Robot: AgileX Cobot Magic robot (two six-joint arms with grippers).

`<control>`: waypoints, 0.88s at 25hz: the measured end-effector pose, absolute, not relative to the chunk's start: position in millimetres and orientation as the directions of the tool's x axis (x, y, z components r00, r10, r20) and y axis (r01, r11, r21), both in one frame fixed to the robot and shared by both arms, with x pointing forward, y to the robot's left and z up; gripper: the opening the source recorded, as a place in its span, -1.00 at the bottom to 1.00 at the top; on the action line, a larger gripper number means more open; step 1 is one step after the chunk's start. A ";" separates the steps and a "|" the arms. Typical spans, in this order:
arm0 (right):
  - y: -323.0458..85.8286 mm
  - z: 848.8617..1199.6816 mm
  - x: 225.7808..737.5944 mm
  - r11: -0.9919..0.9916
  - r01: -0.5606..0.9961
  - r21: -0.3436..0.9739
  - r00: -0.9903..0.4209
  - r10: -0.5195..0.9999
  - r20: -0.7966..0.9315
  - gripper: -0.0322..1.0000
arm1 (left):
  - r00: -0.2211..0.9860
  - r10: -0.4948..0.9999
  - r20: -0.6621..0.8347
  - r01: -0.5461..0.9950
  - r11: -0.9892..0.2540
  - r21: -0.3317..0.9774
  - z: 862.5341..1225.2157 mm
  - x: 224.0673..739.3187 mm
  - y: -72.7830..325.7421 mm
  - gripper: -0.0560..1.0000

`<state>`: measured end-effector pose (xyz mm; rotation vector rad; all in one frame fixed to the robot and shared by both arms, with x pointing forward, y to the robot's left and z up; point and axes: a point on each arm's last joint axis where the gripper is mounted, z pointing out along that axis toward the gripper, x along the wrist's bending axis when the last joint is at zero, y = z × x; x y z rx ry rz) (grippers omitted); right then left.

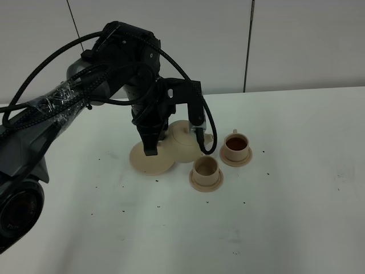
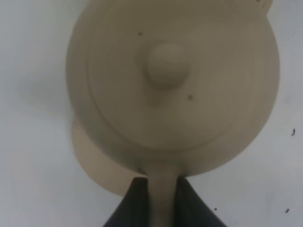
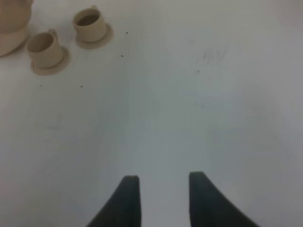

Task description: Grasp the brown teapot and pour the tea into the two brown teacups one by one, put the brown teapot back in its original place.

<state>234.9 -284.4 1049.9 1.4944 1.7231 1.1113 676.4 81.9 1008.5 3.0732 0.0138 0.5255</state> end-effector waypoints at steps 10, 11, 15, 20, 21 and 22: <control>-284.4 1049.9 234.9 0.017 0.480 0.877 -0.190 0.978 0.085 -0.46 | 0.965 -0.005 0.263 0.001 -1.000 -0.020 990.5 665.1 87.7 -0.58; -284.4 1049.9 234.9 0.017 0.480 0.877 -0.190 0.978 0.085 -0.46 | 0.966 -0.006 0.260 0.000 -1.000 -0.023 991.2 662.9 89.0 -0.58; -284.4 1049.9 234.9 0.017 0.480 0.877 -0.191 0.978 0.086 -0.46 | 0.964 -0.005 0.267 0.000 -1.000 -0.021 1001.7 656.0 92.8 -0.58; -284.4 1049.9 234.9 0.017 0.480 0.877 -0.191 0.978 0.085 -0.46 | 0.966 -0.014 0.258 0.002 -0.998 -0.063 1002.2 646.7 101.1 -0.58; -284.4 1049.9 234.9 0.017 0.480 0.877 -0.191 0.978 0.085 -0.46 | 0.968 -0.014 0.252 0.005 -0.997 -0.073 1001.0 644.4 103.1 -0.58; -284.4 1049.9 234.9 0.017 0.480 0.877 -0.191 0.978 0.085 -0.46 | 0.968 -0.017 0.249 0.004 -0.996 -0.084 1000.8 641.9 105.2 -0.58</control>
